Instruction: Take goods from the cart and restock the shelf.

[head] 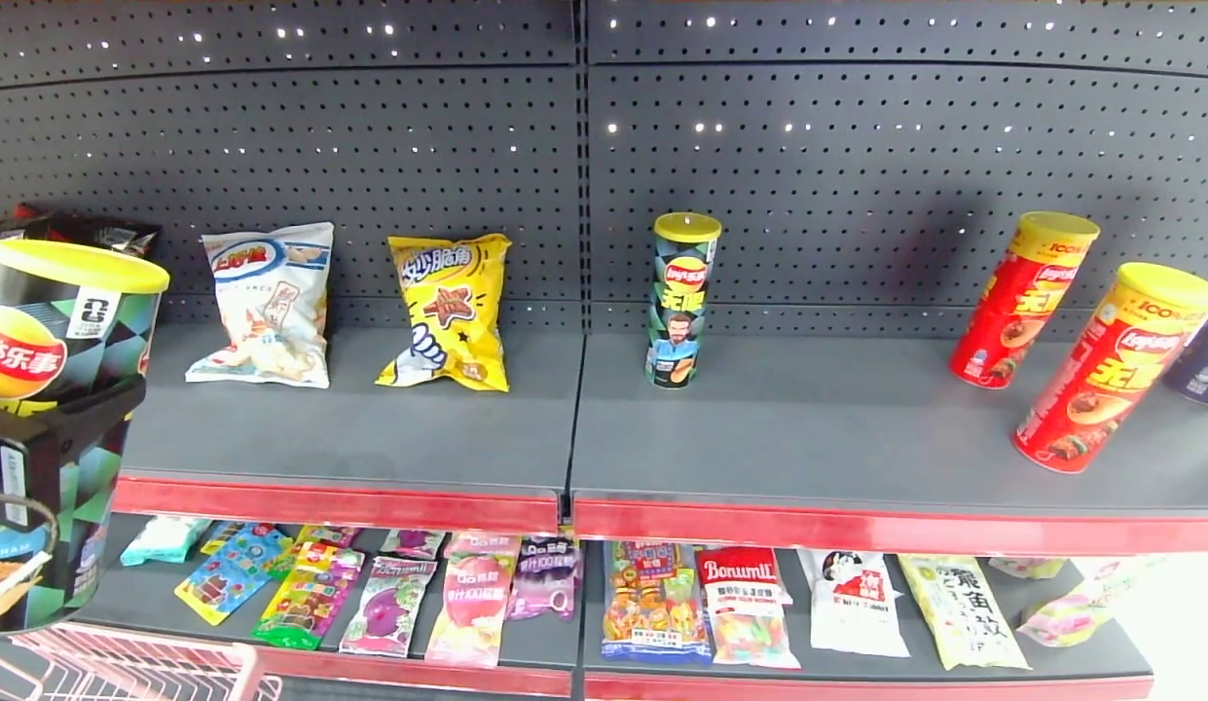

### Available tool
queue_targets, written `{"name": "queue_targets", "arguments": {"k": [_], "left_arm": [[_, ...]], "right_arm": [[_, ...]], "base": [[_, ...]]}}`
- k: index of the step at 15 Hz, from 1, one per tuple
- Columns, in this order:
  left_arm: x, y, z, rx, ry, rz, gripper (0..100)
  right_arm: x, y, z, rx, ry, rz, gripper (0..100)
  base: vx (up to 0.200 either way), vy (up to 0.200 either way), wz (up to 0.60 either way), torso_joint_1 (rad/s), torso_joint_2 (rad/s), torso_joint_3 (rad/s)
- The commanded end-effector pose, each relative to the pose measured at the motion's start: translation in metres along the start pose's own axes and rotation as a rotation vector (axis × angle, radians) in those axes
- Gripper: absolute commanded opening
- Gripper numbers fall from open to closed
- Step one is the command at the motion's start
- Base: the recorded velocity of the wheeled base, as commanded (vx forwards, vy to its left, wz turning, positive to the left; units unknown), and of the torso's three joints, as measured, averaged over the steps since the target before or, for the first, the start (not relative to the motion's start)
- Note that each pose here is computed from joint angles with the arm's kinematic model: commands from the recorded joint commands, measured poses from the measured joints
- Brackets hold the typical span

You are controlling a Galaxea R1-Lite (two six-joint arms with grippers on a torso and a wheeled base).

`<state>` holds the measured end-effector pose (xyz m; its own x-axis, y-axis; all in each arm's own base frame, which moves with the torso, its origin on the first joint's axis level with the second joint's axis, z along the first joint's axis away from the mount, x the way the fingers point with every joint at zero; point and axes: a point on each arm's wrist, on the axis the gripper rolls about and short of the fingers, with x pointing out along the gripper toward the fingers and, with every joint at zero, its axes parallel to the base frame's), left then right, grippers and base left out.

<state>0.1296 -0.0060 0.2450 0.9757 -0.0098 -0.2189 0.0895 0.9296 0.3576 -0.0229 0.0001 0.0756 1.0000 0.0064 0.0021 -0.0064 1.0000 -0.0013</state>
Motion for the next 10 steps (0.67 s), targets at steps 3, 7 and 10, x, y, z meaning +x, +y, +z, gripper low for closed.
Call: {"name": "queue_targets", "arguments": {"k": [3, 7, 10], "left_arm": [[0.0, -0.0008, -0.002, 0.004, 0.006, -0.002, 0], [-0.0031, -0.0005, -0.0017, 0.019, -0.003, 0.005, 0], [-0.0045, -0.0002, -0.001, 0.017, -0.009, 0.006, 0]], "right_arm": [[0.0001, 0.0, 0.0, 0.0, 0.001, 0.001, 100], [0.0001, 0.0, 0.0, -0.002, 0.001, 0.001, 100], [0.0001, 0.0, 0.0, -0.002, 0.001, 0.001, 100]], "base": [[0.2, 0.0, 0.0, -0.007, 0.0, 0.005], [0.0, 0.0, 0.0, 0.0, 0.0, 0.0], [0.0, 0.0, 0.0, 0.0, 0.0, 0.0]]}}
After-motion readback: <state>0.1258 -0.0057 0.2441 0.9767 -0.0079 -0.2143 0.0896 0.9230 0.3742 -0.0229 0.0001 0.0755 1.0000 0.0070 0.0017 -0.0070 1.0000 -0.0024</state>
